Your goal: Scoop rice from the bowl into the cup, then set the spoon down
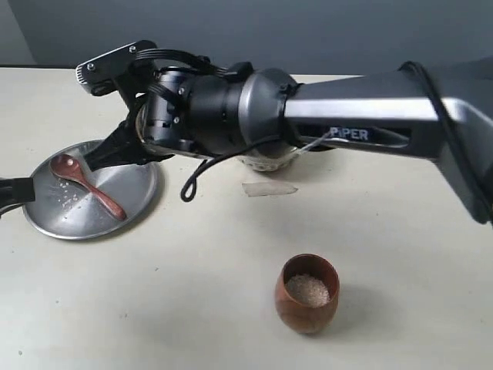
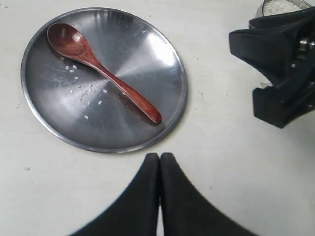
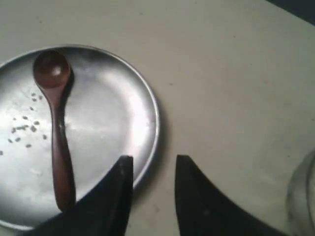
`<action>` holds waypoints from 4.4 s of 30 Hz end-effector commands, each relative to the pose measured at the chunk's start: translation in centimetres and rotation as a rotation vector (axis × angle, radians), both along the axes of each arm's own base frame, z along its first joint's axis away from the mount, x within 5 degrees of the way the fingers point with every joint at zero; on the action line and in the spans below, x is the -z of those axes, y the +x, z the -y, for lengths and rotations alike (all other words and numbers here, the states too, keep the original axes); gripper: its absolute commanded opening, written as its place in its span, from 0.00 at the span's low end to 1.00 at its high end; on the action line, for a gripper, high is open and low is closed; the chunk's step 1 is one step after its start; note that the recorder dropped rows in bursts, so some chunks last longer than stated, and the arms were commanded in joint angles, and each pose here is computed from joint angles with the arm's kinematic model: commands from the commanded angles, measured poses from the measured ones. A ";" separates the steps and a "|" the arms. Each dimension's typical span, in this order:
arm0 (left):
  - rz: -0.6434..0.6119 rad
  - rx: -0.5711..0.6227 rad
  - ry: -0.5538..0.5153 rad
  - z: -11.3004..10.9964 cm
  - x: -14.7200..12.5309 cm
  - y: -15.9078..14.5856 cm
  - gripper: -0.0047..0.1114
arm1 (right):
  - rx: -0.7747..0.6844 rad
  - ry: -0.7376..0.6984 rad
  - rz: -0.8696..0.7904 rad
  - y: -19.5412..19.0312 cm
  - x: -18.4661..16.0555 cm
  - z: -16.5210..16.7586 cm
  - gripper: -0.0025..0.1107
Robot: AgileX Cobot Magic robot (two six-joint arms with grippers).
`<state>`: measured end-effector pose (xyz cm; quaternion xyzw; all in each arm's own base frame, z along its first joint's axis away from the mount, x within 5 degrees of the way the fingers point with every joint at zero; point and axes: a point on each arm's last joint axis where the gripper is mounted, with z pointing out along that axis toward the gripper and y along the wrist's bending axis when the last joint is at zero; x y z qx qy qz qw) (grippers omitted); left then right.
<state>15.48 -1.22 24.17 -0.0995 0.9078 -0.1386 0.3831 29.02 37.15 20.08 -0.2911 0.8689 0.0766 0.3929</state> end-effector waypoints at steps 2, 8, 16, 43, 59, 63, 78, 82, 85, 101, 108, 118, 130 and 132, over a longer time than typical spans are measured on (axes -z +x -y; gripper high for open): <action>0.001 0.007 0.003 0.1 -0.1 0.1 0.04 | 0.003 -0.061 -0.009 -1.3 -0.9 2.4 0.29; 0.001 0.007 0.003 0.1 -0.1 0.1 0.04 | -0.013 -0.093 0.003 -3.1 -2.1 5.2 0.28; 0.001 0.007 0.003 0.1 -0.1 0.1 0.04 | -0.027 -0.132 0.033 -5.4 -3.5 8.9 0.20; 0.001 0.008 0.005 0.1 -0.1 0.1 0.04 | 0.080 -0.045 0.135 -14.0 -4.8 22.7 0.02; 0.001 0.008 0.005 0.1 -0.1 0.1 0.04 | 0.219 0.147 0.178 -17.5 -7.0 28.6 0.02; 0.001 0.008 0.005 0.1 -0.1 0.1 0.04 | 0.317 0.156 0.164 -18.3 -7.2 30.5 0.02; 0.001 0.008 0.005 0.1 -0.1 0.1 0.04 | 0.340 0.148 0.159 -18.3 -7.2 30.9 0.02; 0.001 0.008 0.005 0.1 -0.1 0.1 0.04 | 0.341 0.194 0.176 -18.8 -7.7 31.4 0.02; 0.001 0.008 0.005 0.1 -0.1 0.1 0.04 | 0.351 0.249 0.201 -19.2 -8.3 32.2 0.02; 0.001 0.008 0.005 0.1 -0.1 0.1 0.04 | 0.965 0.414 0.495 -23.0 -10.5 40.5 0.02; 0.001 0.008 0.005 0.1 -0.1 0.1 0.04 | 1.025 0.404 0.514 -23.3 -10.5 40.9 0.02; 0.001 0.008 0.005 0.1 -0.1 0.1 0.04 | 1.025 0.404 0.514 -23.3 -10.5 40.9 0.02; 0.001 0.008 0.005 0.1 -0.1 0.1 0.04 | 0.659 0.207 0.780 -22.6 -12.9 39.2 0.02; 0.001 0.008 0.005 0.1 -0.1 0.1 0.04 | 0.590 0.222 0.819 -22.5 -13.3 38.6 0.02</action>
